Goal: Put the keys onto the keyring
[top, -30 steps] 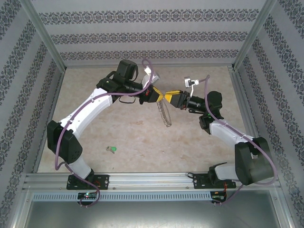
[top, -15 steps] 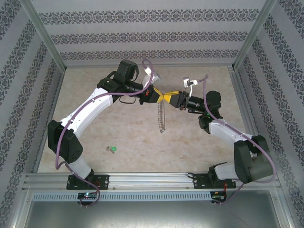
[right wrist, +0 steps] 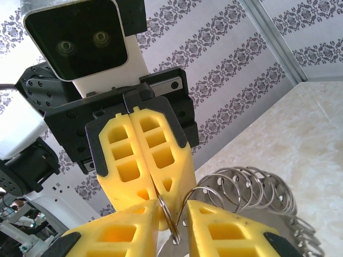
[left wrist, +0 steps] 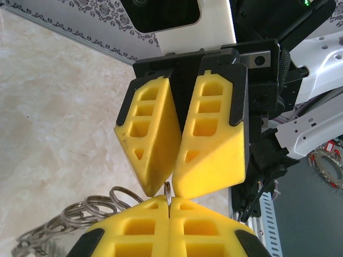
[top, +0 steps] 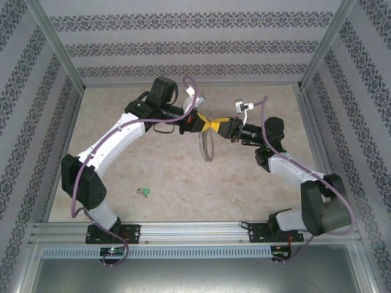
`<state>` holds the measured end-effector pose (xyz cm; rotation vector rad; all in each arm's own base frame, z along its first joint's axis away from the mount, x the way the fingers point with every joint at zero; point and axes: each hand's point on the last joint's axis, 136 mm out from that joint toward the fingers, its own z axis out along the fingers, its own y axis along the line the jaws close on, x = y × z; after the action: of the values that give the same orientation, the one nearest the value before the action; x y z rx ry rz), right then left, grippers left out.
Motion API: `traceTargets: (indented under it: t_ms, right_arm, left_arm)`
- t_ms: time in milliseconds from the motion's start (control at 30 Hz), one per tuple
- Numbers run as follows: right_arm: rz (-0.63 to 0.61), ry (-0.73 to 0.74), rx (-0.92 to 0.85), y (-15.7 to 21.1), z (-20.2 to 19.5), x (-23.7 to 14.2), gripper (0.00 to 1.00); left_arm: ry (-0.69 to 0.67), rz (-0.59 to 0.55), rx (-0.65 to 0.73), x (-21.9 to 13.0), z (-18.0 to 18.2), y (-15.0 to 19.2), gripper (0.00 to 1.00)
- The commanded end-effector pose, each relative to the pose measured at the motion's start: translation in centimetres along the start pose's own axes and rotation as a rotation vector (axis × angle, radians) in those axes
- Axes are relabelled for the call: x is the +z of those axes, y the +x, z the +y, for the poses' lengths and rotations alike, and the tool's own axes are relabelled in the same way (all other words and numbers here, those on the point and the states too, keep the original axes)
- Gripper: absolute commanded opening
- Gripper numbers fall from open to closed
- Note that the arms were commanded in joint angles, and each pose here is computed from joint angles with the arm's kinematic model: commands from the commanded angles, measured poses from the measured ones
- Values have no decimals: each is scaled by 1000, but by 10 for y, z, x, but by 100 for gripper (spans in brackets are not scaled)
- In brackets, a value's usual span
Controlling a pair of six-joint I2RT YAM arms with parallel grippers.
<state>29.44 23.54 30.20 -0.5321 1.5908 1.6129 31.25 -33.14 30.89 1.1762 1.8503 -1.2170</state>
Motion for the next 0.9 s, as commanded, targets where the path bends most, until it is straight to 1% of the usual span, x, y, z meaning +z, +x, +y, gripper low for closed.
traceTargets:
  t_ms: [0,200,400,867]
  right_arm:
    - [32,-48,-47,7,12,2,23]
    - [24,-36,-44,10,11,-1,26]
    - [14,-24,-47,11,10,-4,26]
    - [-5,-36,-74,-3,14,4,24]
  left_arm:
    - [16,-62,83,-5,-11,-25,0]
    - [14,-62,81,-5,-10,-25,0]
    - [19,-62,80,-4,-10,-25,0]
    - [56,-59,63,0,-14,-21,0]
